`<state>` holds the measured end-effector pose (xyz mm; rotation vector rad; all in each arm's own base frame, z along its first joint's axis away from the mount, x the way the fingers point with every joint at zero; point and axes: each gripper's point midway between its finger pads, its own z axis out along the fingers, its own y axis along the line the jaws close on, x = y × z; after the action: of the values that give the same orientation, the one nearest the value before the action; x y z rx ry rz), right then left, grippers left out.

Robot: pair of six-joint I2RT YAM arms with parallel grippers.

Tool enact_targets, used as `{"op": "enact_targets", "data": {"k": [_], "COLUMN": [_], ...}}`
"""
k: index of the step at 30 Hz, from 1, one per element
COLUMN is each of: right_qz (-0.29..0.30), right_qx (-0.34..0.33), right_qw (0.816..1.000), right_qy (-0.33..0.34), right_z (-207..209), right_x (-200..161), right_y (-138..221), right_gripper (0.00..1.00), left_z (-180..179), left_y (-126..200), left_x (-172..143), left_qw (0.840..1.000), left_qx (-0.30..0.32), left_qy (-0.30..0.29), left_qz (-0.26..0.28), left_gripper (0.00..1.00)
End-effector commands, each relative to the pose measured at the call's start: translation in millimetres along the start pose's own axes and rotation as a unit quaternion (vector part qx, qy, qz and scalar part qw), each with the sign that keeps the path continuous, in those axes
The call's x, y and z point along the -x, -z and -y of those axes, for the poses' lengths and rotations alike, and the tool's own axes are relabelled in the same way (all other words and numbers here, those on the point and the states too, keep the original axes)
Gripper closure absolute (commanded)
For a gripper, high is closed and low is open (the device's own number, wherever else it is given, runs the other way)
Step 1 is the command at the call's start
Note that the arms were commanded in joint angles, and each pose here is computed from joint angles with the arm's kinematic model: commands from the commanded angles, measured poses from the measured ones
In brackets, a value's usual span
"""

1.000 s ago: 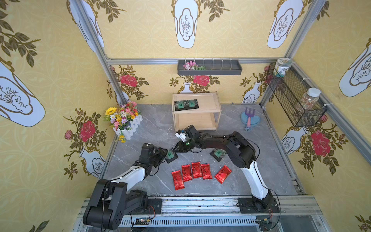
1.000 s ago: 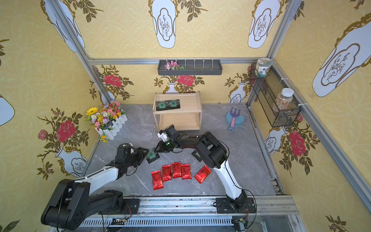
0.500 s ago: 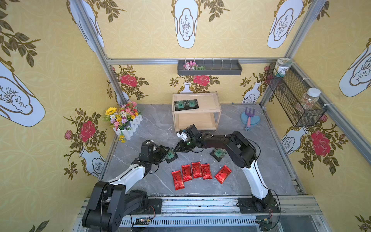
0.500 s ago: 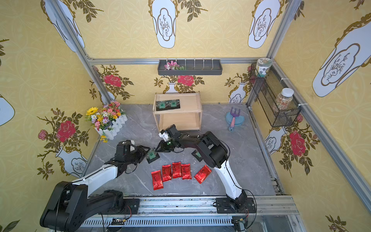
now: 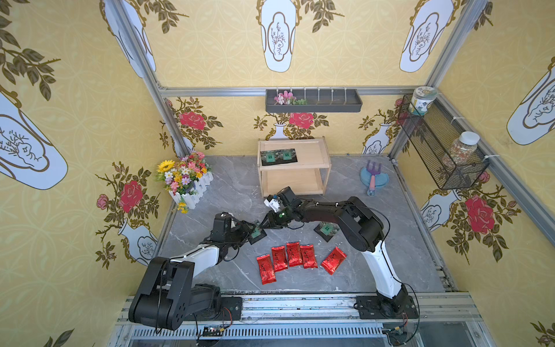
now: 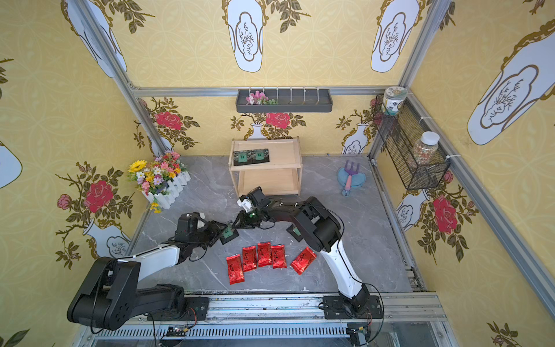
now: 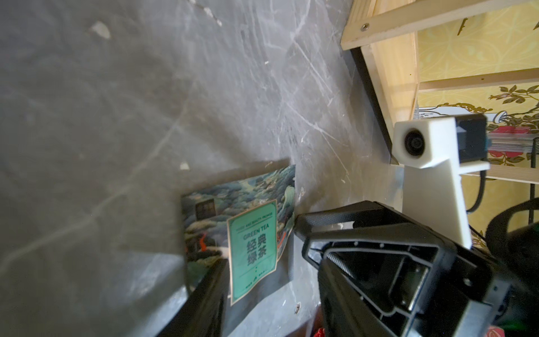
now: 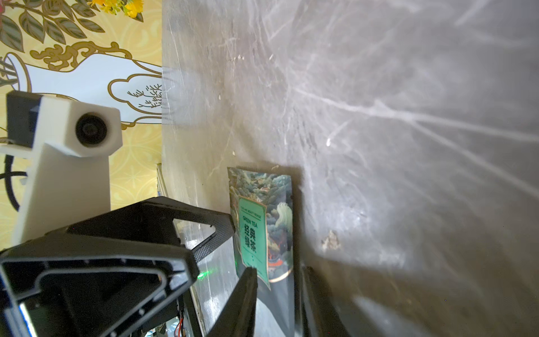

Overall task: Place the tea bags on the shelf by color
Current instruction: Pick up the tea bag from the center of the board.

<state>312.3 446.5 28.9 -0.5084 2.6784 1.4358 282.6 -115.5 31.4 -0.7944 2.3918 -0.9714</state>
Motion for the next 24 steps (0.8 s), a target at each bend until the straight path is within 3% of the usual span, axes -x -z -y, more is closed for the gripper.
{"op": "enact_targets", "data": {"k": [1,8,18,24], "right_qz": [-0.008,-0.006,0.000,0.006], "right_qx": [0.018,0.038,0.050,0.054], "right_qw": [1.000,0.999,0.998,0.998], "right_qy": [-0.010,-0.021,-0.026,-0.030], "right_z": [-3.6,-7.8,-11.9,-14.8], "right_x": [-2.6,1.8,7.8,9.1], "right_y": [-3.8,-5.3,-4.3,-2.0], "right_gripper": [0.69,0.71,0.84,0.98], "left_z": [-0.8,-8.0,-7.9,-4.5], "left_y": [-1.0,-2.8,-2.6,0.9], "left_x": [0.7,-1.8,-3.0,-0.6], "left_qw": [1.000,1.000,1.000,1.000], "left_qx": [-0.004,0.003,-0.001,0.002], "left_qy": [-0.009,-0.008,-0.010,-0.013], "left_qz": [0.004,0.004,0.004,0.007], "left_gripper": [0.46,0.46,0.46,0.46]}}
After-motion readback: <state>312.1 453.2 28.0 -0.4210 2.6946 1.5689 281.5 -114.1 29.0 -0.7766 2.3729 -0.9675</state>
